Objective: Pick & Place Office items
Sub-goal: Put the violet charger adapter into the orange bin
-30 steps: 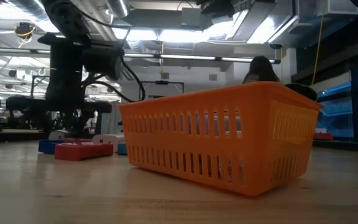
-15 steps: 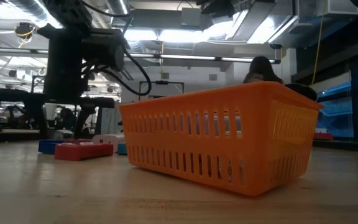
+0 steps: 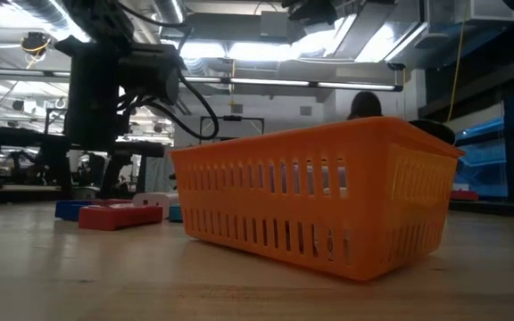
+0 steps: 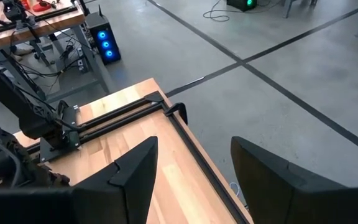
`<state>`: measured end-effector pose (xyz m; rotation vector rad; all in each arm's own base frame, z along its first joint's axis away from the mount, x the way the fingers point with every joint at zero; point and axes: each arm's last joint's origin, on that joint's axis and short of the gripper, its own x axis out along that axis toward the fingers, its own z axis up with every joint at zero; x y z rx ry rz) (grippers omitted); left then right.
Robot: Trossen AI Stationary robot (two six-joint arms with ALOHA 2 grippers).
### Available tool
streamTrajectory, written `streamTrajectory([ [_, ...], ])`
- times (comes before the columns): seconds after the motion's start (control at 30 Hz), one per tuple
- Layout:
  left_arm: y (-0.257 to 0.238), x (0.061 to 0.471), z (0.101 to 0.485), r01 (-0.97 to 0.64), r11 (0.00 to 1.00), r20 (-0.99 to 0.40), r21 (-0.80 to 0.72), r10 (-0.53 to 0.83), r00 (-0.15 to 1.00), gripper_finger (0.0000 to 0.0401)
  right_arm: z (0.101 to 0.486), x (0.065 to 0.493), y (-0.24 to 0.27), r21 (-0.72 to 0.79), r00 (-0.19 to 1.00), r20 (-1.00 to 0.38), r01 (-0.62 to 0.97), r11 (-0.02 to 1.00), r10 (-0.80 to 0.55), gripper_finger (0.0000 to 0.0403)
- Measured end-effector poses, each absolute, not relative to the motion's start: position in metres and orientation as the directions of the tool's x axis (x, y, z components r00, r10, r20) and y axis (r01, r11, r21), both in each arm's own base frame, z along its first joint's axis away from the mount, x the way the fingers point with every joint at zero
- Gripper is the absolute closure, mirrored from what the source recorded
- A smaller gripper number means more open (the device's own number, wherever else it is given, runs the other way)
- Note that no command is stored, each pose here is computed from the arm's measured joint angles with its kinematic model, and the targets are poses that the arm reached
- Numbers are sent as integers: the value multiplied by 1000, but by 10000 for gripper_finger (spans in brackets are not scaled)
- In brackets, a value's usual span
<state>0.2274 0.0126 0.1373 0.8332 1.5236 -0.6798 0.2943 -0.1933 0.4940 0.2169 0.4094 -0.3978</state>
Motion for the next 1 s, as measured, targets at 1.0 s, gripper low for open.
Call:
streamTrajectory([
  [1.0,44,240,162,664,715,-952,220,307,-15,365,493,294,-193,133,844,-440,398,908,-306,192],
])
